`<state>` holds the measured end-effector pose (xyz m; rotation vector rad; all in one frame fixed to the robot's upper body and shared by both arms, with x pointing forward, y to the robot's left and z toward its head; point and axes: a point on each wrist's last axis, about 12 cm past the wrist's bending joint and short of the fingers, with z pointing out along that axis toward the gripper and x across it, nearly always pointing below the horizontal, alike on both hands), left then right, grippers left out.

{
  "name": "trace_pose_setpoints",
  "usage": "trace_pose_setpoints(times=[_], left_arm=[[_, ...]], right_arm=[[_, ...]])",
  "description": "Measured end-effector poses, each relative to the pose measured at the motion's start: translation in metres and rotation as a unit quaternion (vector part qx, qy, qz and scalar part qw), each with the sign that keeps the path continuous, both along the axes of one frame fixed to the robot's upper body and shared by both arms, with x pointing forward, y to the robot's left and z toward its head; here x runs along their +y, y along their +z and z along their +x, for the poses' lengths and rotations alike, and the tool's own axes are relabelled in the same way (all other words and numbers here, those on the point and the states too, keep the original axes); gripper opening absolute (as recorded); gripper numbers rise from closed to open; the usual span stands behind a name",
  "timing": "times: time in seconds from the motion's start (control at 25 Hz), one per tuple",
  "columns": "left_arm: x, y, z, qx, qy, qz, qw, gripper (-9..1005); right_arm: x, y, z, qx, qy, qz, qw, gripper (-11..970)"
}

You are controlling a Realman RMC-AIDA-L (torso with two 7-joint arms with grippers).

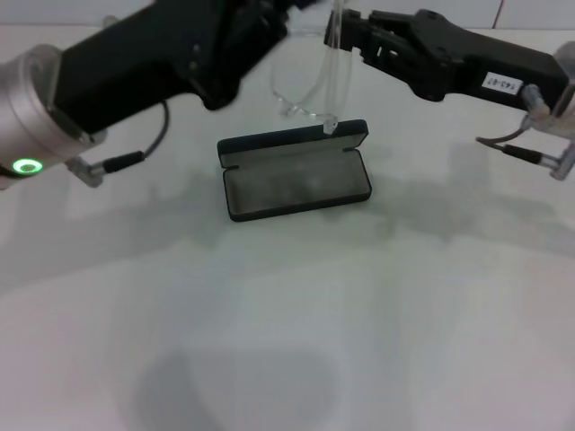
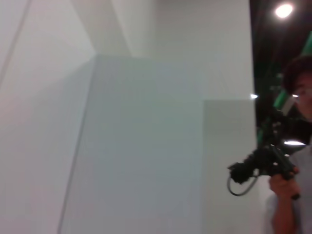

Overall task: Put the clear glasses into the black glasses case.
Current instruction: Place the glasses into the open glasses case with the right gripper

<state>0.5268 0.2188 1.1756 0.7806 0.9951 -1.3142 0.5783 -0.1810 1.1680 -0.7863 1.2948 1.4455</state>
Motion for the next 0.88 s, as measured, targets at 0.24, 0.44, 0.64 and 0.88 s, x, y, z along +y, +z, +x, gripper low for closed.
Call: trace_pose_setpoints(times=[0.24,0.44,0.64,0.88], left_arm=[[-0.008,0.001,0.001,0.000,-0.016,0.006,1.000,39],[-0.006,0.000,0.002,0.002,-0.010,0.006,1.000,39],[-0.004,-0.002,0.001,0.005,-0.005,0.005,1.000,39],[0.001,-0.002,-0.002,0.005,0.001,-0.002,1.000,40]], right_arm=[[0.012,0.001,0.000,-0.003,0.023,-0.012,1.000,58],[0.020,0.003,-0.005,-0.013,0.047,-0.024,0.998,58],[0.018,0.002,-0.006,-0.017,0.045,-0.028,0.998,58],[0.004,0.002,-0.002,-0.015,0.014,-0.020,1.000,58]])
